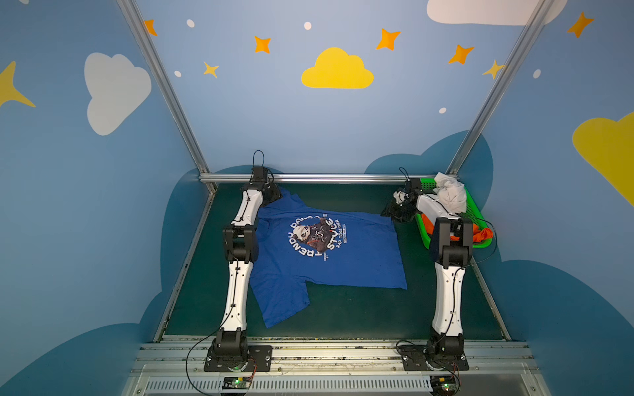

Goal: Fold and stack the t-shirts

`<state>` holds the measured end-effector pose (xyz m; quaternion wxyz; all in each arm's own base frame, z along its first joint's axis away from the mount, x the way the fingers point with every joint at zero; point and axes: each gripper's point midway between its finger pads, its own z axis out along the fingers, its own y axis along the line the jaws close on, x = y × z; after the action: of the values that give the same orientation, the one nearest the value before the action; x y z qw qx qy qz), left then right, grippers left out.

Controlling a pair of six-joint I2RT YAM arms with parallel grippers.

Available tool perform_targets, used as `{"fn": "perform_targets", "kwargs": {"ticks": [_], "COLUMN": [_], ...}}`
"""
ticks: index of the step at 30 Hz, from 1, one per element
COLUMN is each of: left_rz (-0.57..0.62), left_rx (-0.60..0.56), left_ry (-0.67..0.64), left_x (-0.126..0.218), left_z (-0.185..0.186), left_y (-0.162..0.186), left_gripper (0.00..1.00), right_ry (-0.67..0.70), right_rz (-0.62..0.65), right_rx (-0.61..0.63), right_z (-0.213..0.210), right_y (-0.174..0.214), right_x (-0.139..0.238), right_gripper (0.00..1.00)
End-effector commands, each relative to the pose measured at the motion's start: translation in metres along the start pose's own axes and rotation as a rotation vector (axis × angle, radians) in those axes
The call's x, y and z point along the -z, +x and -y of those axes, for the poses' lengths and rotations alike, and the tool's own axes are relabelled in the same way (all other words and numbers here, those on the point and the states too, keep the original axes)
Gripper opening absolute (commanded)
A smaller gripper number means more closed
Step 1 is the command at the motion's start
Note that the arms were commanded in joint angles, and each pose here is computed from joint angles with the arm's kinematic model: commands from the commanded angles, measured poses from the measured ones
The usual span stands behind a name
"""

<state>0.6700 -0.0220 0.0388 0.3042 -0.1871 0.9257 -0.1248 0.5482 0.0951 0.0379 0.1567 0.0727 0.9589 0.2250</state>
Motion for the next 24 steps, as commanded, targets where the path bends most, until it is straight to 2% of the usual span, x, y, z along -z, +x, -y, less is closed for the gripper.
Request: {"fn": "perform_targets", "kwargs": {"ticks": [1, 3, 6, 12, 15, 24], "left_rz": [0.002, 0.023, 0.017, 0.026, 0.019, 0.004], "left_rx": [-0.063, -0.095, -0.148, -0.254, -0.281, -0.299], "left_ry": [-0.174, -0.195, -0.208, -0.226, -0.204, -0.183], "left_x": [0.013, 0.012, 0.008, 0.008, 0.007, 0.003], "left_z": [-0.022, -0.019, -0.013, 0.007, 0.015, 0.019], "left_y": [0.004, 0.002, 0.009, 0.014, 0.017, 0.021], "left_gripper": [0.63, 0.66, 0.78, 0.81, 0.71, 0.23], "right_ry": [-0.022, -0.025, -0.025, -0.023, -0.028, -0.02], "right_rz": [0.01, 0.009, 0.008, 0.004, 0.002, -0.004], "right_rx": [0.015, 0.015, 0.018, 0.022, 0.022, 0.021], "right_z": [-0.014, -0.014, -0.015, -0.015, -0.016, -0.014], "right_y": [0.0, 0.0, 0.0, 0.002, 0.002, 0.005], "right_x": [0.015, 0.016, 0.017, 0.018, 0.018, 0.021], "right_gripper": [0.52, 0.52, 0.52, 0.52, 0.52, 0.52]}}
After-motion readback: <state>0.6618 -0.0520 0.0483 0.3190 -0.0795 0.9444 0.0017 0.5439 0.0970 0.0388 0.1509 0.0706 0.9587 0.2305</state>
